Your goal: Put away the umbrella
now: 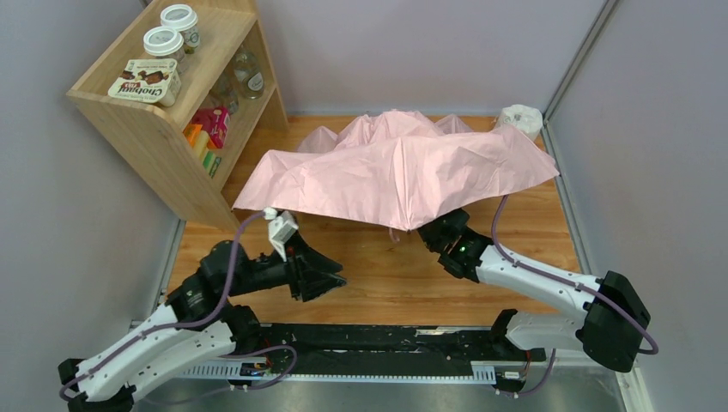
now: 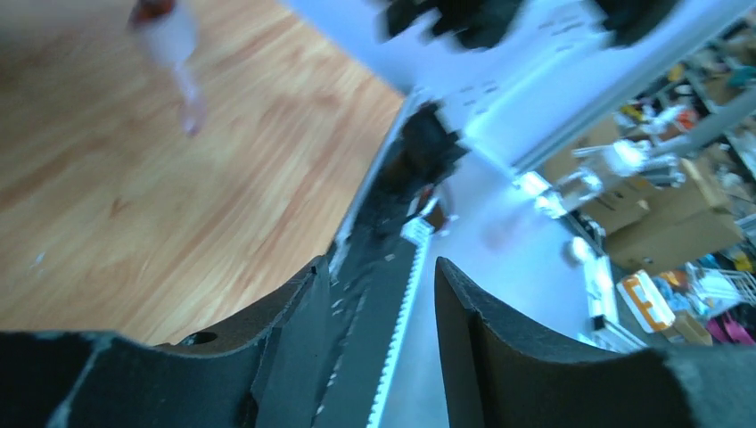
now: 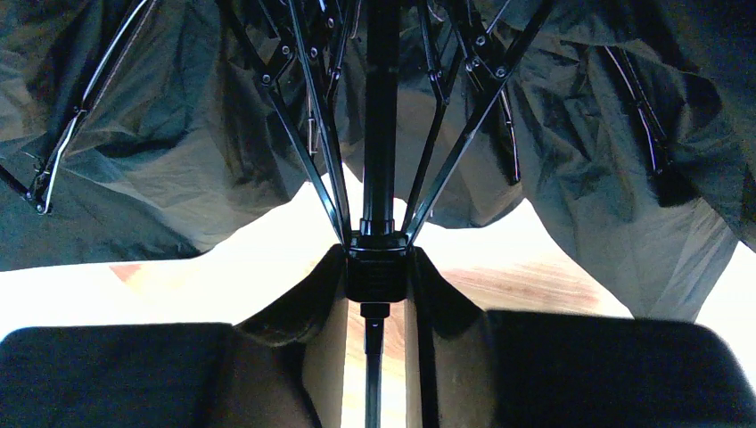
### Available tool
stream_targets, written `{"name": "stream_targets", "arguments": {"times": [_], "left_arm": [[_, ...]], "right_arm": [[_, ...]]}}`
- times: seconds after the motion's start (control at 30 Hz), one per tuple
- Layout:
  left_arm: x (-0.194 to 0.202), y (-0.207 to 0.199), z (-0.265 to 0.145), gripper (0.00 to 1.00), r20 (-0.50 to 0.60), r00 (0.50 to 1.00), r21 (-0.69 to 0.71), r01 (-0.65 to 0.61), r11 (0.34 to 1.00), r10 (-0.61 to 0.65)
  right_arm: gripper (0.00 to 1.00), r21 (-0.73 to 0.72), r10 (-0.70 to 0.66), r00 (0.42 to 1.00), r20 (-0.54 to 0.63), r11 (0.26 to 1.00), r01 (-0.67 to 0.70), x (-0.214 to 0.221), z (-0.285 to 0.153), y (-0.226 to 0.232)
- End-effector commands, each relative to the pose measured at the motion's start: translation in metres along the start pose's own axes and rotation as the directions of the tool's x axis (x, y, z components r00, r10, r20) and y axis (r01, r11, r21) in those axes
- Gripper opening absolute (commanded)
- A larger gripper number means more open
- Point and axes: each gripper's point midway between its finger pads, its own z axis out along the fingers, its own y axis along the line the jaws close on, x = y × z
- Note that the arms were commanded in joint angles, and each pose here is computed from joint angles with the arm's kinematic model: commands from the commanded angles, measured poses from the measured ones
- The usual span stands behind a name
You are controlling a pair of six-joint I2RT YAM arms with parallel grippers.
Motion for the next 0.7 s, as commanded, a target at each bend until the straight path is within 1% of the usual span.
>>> {"name": "stream_targets", "arguments": {"times": [0.0,0.03,0.07,0.1,0.13,0.17,0.2,0.23,0.27,0.3,0.33,0.37,0.4,0.43,0.47,0.5,0.53,0.67], "left_arm": [[-0.058,-0.084,-0.055,0.56,0.136,0.983,0.232,-0.149,0.961,0.120],[-0.070,-0.094,-0.059,0.59,0.160,0.979,0.248,-0.167,0.954,0.129],[-0.091,-0.110,-0.063,0.59,0.192,0.972,0.266,-0.186,0.946,0.137],[-0.101,-0.114,-0.061,0.60,0.196,0.972,0.262,-0.183,0.948,0.133],[-0.122,-0.126,-0.058,0.62,0.207,0.969,0.263,-0.186,0.947,0.132],[-0.127,-0.132,-0.056,0.62,0.191,0.972,0.279,-0.186,0.942,0.135],[-0.144,-0.143,-0.049,0.62,0.190,0.973,0.296,-0.186,0.937,0.133],[-0.158,-0.160,-0.056,0.62,0.215,0.966,0.339,-0.209,0.917,0.140],[-0.160,-0.160,-0.041,0.61,0.177,0.976,0.352,-0.181,0.919,0.124],[-0.171,-0.173,-0.044,0.61,0.201,0.971,0.390,-0.203,0.898,0.132],[-0.173,-0.170,-0.032,0.60,0.178,0.978,0.391,-0.169,0.905,0.106],[-0.181,-0.174,-0.028,0.60,0.197,0.975,0.399,-0.173,0.900,0.101],[-0.179,-0.170,-0.014,0.60,0.167,0.983,0.408,-0.144,0.901,0.082],[-0.185,-0.175,-0.011,0.60,0.181,0.981,0.431,-0.140,0.891,0.067],[-0.182,-0.171,0.004,0.60,0.142,0.988,0.441,-0.114,0.890,0.057],[-0.188,-0.176,0.007,0.60,0.148,0.988,0.461,-0.115,0.880,0.051],[-0.187,-0.174,0.020,0.60,0.129,0.990,0.477,-0.108,0.872,0.053],[-0.193,-0.165,0.045,0.60,0.120,0.992,0.455,-0.096,0.885,0.046]], "right_arm": [[0.00,-0.106,-0.031,0.985,0.172,0.993,0.050,-0.037,-0.007,0.010],[0.00,-0.107,-0.043,0.984,0.171,0.992,0.062,-0.033,-0.008,0.008],[0.00,-0.109,-0.050,0.983,0.177,0.992,0.070,-0.031,-0.008,0.008],[0.00,-0.108,-0.057,0.983,0.177,0.991,0.077,-0.027,-0.008,0.007],[0.00,-0.110,-0.054,0.982,0.181,0.991,0.075,-0.024,-0.008,0.007],[0.00,-0.107,-0.052,0.982,0.182,0.992,0.073,-0.021,-0.008,0.005],[0.00,-0.104,-0.055,0.982,0.181,0.992,0.074,-0.018,-0.007,0.005],[0.00,-0.102,-0.055,0.983,0.177,0.992,0.074,-0.015,-0.007,0.004],[0.00,-0.100,-0.057,0.983,0.173,0.992,0.076,-0.014,-0.006,0.004],[0.00,-0.104,-0.060,0.984,0.169,0.991,0.078,-0.012,-0.006,0.005],[0.00,-0.105,-0.062,0.984,0.168,0.991,0.081,-0.012,-0.006,0.005],[0.00,-0.108,-0.061,0.984,0.168,0.991,0.080,-0.012,-0.006,0.006],[0.00,-0.110,-0.059,0.985,0.165,0.991,0.078,-0.011,-0.006,0.006],[0.00,-0.108,-0.060,0.985,0.163,0.991,0.078,-0.010,-0.005,0.006],[0.00,-0.107,-0.063,0.985,0.162,0.991,0.081,-0.009,-0.004,0.005],[0.00,-0.105,-0.065,0.985,0.161,0.991,0.082,-0.008,-0.004,0.005],[0.00,-0.109,-0.067,0.985,0.160,0.990,0.085,-0.007,-0.004,0.006],[0.00,-0.127,-0.067,0.985,0.156,0.988,0.087,-0.004,-0.002,0.010]]}}
